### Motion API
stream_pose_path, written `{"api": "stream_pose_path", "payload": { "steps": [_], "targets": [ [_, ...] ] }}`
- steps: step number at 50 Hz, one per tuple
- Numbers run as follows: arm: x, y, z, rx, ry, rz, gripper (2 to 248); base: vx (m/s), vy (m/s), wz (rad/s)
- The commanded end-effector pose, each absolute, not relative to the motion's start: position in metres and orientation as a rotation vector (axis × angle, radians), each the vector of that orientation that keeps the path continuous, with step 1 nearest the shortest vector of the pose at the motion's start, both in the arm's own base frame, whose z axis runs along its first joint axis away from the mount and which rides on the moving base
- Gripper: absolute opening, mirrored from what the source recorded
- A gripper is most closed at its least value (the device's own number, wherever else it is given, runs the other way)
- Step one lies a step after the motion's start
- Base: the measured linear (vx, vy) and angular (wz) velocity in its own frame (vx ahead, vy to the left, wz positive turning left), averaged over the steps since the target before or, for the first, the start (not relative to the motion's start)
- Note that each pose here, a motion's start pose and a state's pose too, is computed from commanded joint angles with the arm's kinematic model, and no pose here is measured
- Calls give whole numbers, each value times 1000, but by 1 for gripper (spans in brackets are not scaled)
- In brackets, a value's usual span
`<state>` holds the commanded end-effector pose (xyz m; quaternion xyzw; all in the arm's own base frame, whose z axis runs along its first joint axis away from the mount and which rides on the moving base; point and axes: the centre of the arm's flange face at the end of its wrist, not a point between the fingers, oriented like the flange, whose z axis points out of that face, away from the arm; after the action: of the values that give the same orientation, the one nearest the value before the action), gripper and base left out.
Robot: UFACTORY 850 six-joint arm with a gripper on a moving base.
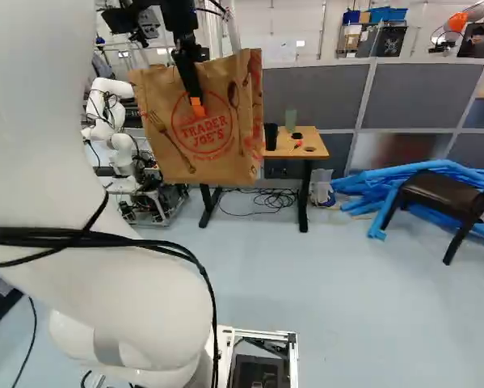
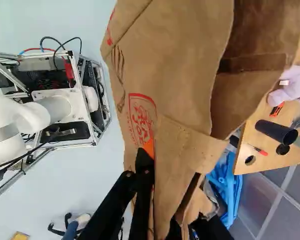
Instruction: Pick up the bag on the ground and place it on the table
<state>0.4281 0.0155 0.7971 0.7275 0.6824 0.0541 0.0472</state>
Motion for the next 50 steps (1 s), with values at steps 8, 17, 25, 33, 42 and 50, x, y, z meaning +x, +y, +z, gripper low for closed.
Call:
{"api": "stream_pose_path", "payload": {
  "steps": [8,17,25,33,42,50],
  "targets": [
    [428,16,797,2219,2082,165,21,186,156,-32],
    [428,16,797,2219,2082,165,21,185,159,-30],
    [428,16,797,2219,2082,165,21,186,160,-30],
    [428,16,797,2219,2082,165,21,187,160,-34],
    [428,16,797,2219,2082,165,21,189,160,-28],
    [428,16,797,2219,2082,165,21,187,159,-27]
  ]
}}
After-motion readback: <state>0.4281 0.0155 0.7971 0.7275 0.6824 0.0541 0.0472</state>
